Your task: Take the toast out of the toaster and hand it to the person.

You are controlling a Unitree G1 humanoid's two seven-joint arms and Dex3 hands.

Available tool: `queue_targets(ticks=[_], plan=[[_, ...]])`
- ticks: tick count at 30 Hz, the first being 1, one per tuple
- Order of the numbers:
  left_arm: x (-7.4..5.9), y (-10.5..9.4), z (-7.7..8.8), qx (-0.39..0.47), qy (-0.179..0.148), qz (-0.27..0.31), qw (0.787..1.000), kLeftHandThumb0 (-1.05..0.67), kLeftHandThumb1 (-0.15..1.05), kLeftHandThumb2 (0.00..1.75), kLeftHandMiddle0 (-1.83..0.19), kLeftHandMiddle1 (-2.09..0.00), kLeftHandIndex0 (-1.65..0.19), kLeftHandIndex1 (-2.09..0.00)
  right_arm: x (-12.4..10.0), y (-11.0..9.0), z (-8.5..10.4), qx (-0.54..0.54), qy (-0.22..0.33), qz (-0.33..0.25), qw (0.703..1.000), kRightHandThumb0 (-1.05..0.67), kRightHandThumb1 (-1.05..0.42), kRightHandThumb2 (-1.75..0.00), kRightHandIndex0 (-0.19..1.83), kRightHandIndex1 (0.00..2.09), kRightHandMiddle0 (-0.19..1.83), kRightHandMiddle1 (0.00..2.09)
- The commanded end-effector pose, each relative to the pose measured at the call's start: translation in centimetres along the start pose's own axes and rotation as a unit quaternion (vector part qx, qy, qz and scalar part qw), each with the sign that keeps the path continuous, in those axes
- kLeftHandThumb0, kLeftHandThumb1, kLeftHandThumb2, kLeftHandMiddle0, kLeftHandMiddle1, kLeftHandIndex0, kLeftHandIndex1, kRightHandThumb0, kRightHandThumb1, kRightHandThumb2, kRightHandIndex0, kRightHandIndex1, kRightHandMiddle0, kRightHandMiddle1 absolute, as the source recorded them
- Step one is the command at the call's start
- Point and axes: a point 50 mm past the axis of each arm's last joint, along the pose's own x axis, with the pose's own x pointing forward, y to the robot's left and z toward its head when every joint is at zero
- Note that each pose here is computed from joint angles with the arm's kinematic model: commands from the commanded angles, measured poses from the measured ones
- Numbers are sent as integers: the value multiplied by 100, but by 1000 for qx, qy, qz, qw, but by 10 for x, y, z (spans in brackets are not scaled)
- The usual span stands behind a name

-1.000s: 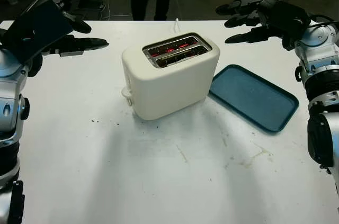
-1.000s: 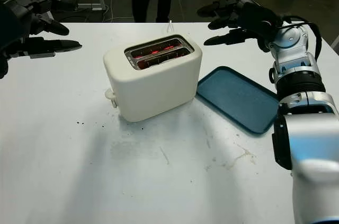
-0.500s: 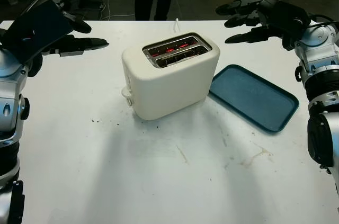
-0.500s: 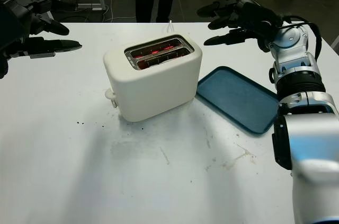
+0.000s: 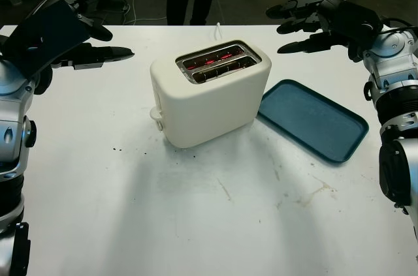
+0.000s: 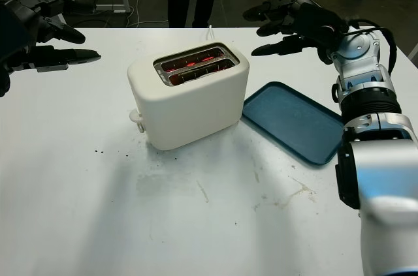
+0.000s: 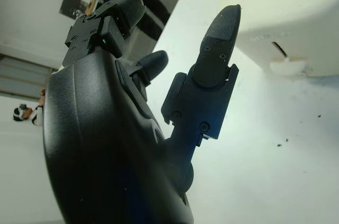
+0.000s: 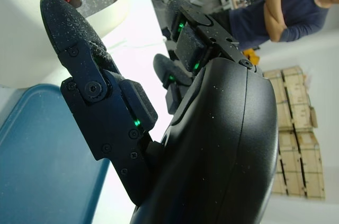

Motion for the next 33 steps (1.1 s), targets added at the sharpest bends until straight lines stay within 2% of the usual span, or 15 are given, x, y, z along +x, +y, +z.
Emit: queue_targets(ticks=[1,33], plan=[[2,2,6,2,-10,3,1000,-37,82,0,0,-128,-10,-82,1,-4,9,-3,-16,-4,1000,-79,-71,0,37,60,63,1],[1,2,5,0,-16,5,1000,-31,79,0,0,-129,-9,-83,1,-4,7,2,-15,-5,1000,-81,-71,0,35,65,63,0]])
